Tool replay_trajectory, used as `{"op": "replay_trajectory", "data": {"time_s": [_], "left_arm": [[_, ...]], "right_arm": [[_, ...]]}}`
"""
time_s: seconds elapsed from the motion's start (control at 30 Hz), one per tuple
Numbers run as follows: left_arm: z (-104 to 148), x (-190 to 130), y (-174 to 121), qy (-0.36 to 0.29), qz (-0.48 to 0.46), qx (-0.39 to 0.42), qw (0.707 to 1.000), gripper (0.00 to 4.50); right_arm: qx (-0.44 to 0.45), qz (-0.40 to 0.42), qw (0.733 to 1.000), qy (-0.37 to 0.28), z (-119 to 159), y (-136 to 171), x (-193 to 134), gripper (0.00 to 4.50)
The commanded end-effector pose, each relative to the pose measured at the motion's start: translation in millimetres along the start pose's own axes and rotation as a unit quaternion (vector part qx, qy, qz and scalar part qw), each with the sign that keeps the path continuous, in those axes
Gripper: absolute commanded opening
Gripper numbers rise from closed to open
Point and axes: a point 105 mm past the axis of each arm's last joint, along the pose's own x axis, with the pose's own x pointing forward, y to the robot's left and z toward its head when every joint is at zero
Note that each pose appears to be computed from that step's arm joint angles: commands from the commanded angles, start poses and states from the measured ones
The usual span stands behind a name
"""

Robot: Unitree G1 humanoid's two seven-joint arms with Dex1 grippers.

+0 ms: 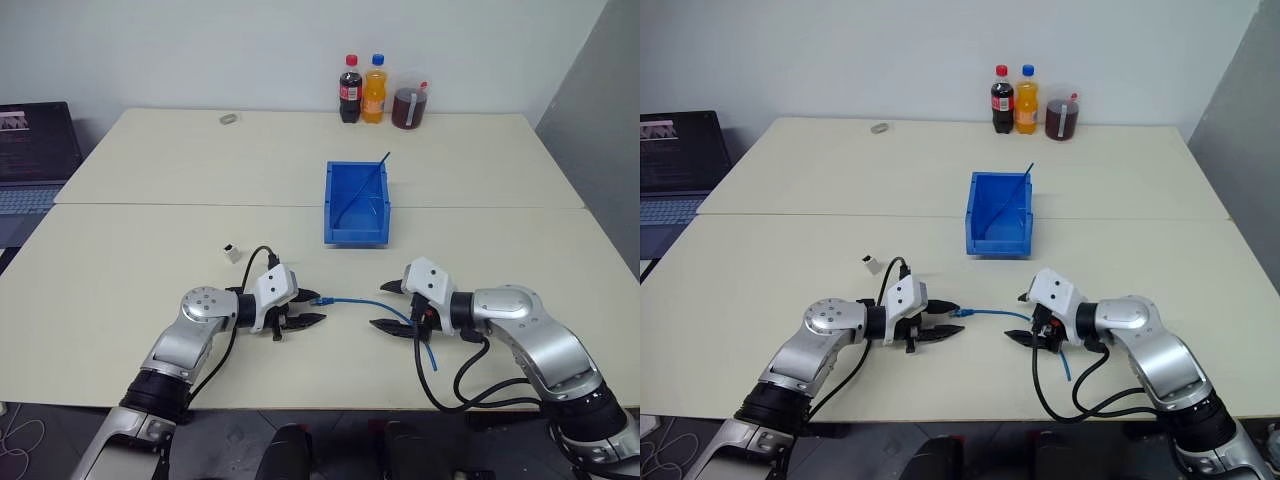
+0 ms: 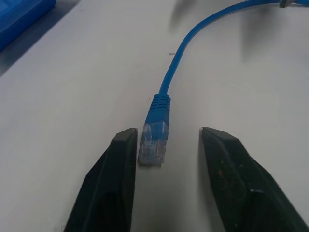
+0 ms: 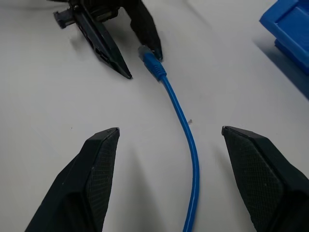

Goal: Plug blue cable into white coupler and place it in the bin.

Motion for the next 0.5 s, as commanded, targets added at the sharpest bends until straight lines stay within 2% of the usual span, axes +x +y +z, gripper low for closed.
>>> {"op": "replay_trajectory", "data": {"time_s": [0.03, 0.17, 0.23, 0.37, 0.5], "left_arm": [[-20.3, 6.8, -13.7, 0.026, -0.024, -0.037, 0.999, 1.08], [-17.5, 4.7, -11.8, 0.011, -0.015, -0.05, 0.999, 0.32], [-14.0, 3.5, -10.6, 0.0, -0.012, -0.056, 0.998, 0.29], [10.5, 2.6, -11.2, -0.049, -0.014, -0.068, 0.996, 0.27], [50.3, 0.7, -11.8, -0.145, -0.016, -0.139, 0.979, 0.27]], "right_arm": [[-0.008, -0.008, 0.999, -0.038, 16.7, 0.2, -8.7, 3.61], [0.004, -0.002, 0.998, -0.057, 21.2, 2.8, -13.7, 3.61], [0.013, -0.003, 0.998, -0.066, 23.0, 3.1, -15.3, 3.61], [0.058, -0.009, 0.993, -0.103, 28.2, 5.3, -18.4, 3.61], [0.12, -0.007, 0.982, -0.148, 32.1, 19.6, -20.6, 3.61]]}}
